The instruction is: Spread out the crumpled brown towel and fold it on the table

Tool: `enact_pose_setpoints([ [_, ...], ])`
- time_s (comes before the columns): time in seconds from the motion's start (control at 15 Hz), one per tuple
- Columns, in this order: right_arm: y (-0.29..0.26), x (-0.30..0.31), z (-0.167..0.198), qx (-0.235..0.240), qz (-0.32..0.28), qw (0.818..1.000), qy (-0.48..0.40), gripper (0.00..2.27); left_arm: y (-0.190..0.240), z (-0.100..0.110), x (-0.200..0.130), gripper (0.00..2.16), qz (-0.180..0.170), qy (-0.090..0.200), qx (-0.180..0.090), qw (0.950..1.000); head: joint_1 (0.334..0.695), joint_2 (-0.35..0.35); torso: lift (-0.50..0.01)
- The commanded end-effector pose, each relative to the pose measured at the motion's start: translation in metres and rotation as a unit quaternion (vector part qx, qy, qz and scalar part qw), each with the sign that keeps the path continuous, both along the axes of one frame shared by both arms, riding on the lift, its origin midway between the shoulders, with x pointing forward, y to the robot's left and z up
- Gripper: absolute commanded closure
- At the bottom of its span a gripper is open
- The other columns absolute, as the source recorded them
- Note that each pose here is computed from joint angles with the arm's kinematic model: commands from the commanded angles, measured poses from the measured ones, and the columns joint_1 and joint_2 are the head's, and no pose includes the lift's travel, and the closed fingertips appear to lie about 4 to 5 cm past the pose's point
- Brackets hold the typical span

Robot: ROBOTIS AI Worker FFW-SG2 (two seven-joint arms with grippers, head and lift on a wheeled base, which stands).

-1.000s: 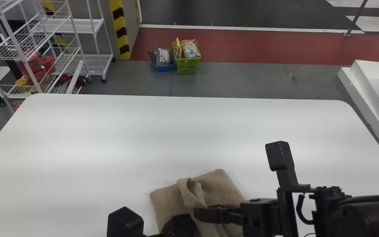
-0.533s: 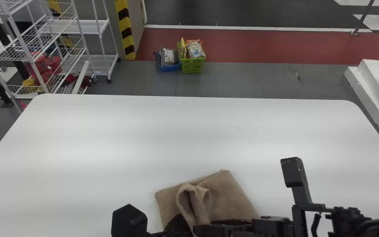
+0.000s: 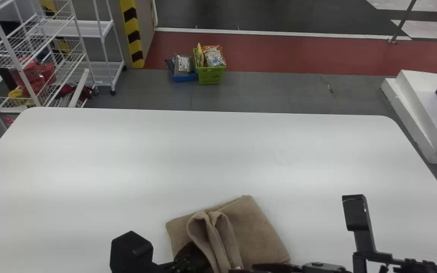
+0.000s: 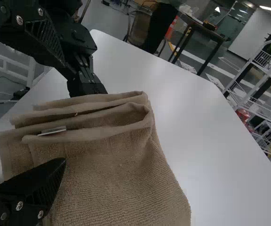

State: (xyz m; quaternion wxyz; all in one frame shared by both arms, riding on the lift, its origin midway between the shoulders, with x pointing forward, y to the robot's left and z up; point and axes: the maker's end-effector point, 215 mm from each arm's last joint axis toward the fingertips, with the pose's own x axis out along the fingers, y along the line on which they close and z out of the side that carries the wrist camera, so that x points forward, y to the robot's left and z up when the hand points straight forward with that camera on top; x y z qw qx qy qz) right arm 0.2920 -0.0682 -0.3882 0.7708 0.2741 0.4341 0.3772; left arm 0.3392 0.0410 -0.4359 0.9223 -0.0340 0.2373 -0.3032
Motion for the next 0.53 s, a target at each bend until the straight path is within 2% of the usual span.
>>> enact_pose_setpoints([
  [0.0,-0.006,-0.017,0.01,0.012,-0.004,1.0,-0.001,0.54,0.014,0.003,0.009,2.14,0.012,-0.007,0.008,0.9999,0.695,-0.052,-0.127],
  [0.07,-0.012,-0.02,0.016,0.018,-0.009,1.0,-0.005,0.78,0.025,0.008,0.017,2.14,0.023,-0.014,0.01,0.9996,0.695,-0.048,-0.127],
  [0.13,-0.02,-0.02,0.021,0.021,-0.016,1.0,-0.009,0.91,0.034,0.014,0.024,2.14,0.032,-0.023,0.01,0.9992,0.695,-0.043,-0.127],
  [0.27,-0.033,-0.023,0.032,0.038,-0.026,0.999,-0.016,1.4,0.057,0.035,0.044,2.14,0.054,-0.049,0.013,0.9973,0.695,-0.025,-0.127],
  [0.33,-0.036,-0.027,0.034,0.043,-0.027,0.999,-0.015,1.56,0.07,0.046,0.053,2.14,0.066,-0.06,0.014,0.9959,0.695,-0.02,-0.127],
  [0.4,-0.039,-0.032,0.034,0.049,-0.028,0.998,-0.01,1.66,0.088,0.054,0.06,2.14,0.082,-0.068,0.013,0.9942,0.695,-0.011,-0.127],
  [0.47,-0.046,-0.035,0.034,0.054,-0.033,0.998,-0.007,1.66,0.108,0.058,0.065,2.14,0.099,-0.07,0.011,0.9926,0.695,0.0,-0.127],
])
